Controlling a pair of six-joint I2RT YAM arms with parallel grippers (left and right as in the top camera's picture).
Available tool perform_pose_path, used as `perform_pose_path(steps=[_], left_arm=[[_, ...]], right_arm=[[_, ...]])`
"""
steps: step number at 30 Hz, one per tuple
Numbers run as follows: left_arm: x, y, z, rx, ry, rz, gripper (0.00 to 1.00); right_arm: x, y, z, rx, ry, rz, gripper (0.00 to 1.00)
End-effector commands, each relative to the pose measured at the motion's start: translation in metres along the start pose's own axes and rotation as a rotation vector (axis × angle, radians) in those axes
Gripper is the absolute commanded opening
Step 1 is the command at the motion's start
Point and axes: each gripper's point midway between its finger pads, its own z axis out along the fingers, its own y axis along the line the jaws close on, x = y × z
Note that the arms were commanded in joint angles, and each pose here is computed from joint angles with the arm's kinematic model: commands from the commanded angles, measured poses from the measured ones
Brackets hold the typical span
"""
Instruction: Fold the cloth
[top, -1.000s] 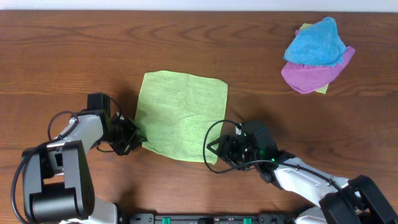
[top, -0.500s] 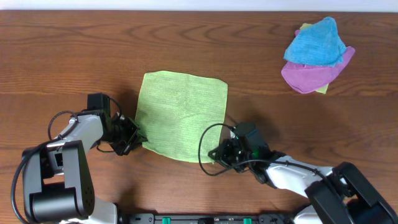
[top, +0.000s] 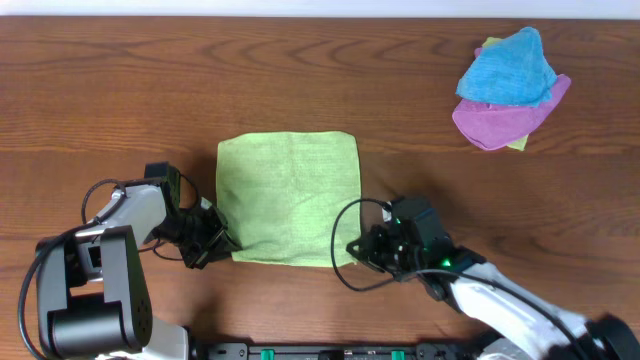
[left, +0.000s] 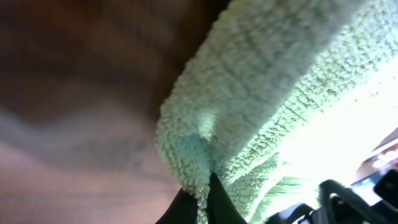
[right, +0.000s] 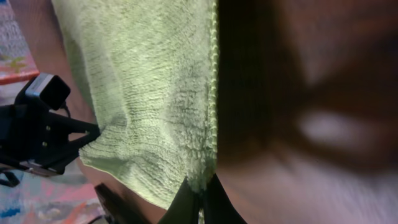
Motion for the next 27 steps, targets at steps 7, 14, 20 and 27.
perform_pose_path(steps=[7, 14, 20, 27], left_arm=[[0.026, -0.008, -0.019, 0.024, -0.004, 0.127, 0.06], [0.038, -0.018, -0.032, 0.064, -0.036, 0.134, 0.06], [0.018, -0.035, -0.041, 0.123, -0.148, 0.09, 0.06], [-0.027, -0.066, -0.058, 0.24, -0.327, 0.061, 0.06]], right_arm=[[0.008, 0.02, -0.031, -0.059, -0.031, -0.064, 0.01], [0.001, 0.03, -0.042, -0.084, -0.094, -0.09, 0.01], [-0.033, 0.034, -0.047, -0.065, -0.268, -0.109, 0.01], [-0.062, 0.035, -0.034, -0.042, -0.363, -0.146, 0.01]])
